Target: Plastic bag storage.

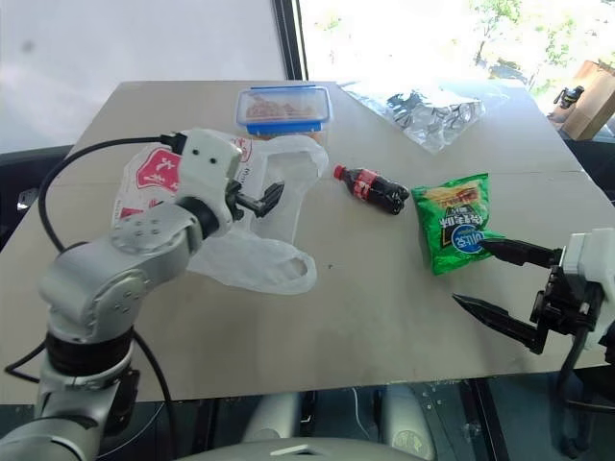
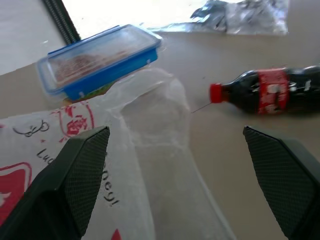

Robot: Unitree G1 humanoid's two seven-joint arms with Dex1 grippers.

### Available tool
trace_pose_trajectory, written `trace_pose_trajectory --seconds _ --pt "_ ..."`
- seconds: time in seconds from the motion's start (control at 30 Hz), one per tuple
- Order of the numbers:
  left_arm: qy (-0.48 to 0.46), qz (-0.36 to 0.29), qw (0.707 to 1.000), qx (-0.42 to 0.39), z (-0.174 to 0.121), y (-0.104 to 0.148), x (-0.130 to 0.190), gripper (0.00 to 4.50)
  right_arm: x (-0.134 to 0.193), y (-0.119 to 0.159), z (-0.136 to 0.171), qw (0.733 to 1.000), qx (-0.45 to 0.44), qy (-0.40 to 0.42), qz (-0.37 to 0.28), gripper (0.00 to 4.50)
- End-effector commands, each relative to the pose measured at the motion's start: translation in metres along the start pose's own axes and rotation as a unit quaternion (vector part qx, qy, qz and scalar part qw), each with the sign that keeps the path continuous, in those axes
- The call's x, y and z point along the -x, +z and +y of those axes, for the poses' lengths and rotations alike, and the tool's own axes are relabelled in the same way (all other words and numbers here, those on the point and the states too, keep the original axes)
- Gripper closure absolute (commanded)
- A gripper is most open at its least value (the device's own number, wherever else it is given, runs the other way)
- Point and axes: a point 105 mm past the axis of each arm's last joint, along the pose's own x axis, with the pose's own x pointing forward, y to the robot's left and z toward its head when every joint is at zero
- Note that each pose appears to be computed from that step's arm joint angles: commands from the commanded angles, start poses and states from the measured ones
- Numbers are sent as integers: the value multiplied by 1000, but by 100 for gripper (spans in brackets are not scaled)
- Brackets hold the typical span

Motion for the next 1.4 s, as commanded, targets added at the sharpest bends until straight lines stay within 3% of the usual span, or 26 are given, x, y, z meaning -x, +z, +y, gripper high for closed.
trace_pose_trajectory --seconds 0.03,0.37,0.6,0.8,0.9,1.03,1.07,1.17,1.3,1.4 --pt "61 50 996 -41 12 -16 -2 1 2 24 6 997 62 22 -29 0" --pt "73 88 990 -80 13 -36 -9 1 21 23 -2 997 70 -23 -21 0" --pt "69 117 987 -82 5 -46 -31 1 21 26 -7 997 74 -32 -20 0" --pt "164 147 964 -149 16 -56 -45 1 14 28 -5 996 77 -25 -23 0" --pt "179 145 958 -170 18 -63 -49 83 11 29 -6 996 75 -26 -26 0" --pt "204 114 958 -166 27 -61 -51 274 5 28 -5 996 73 -27 -33 0" --pt "210 91 961 -159 30 -52 -50 301 2 27 -4 996 72 -28 -35 0" --pt "219 42 968 -115 42 -31 -42 442 -12 23 -5 996 72 -43 -36 0" --pt "205 -9 976 -71 57 -9 -30 447 -38 9 -14 993 84 -80 9 0" --pt "126 -54 990 -31 55 16 -19 447 -70 -9 -44 980 116 -149 60 0"
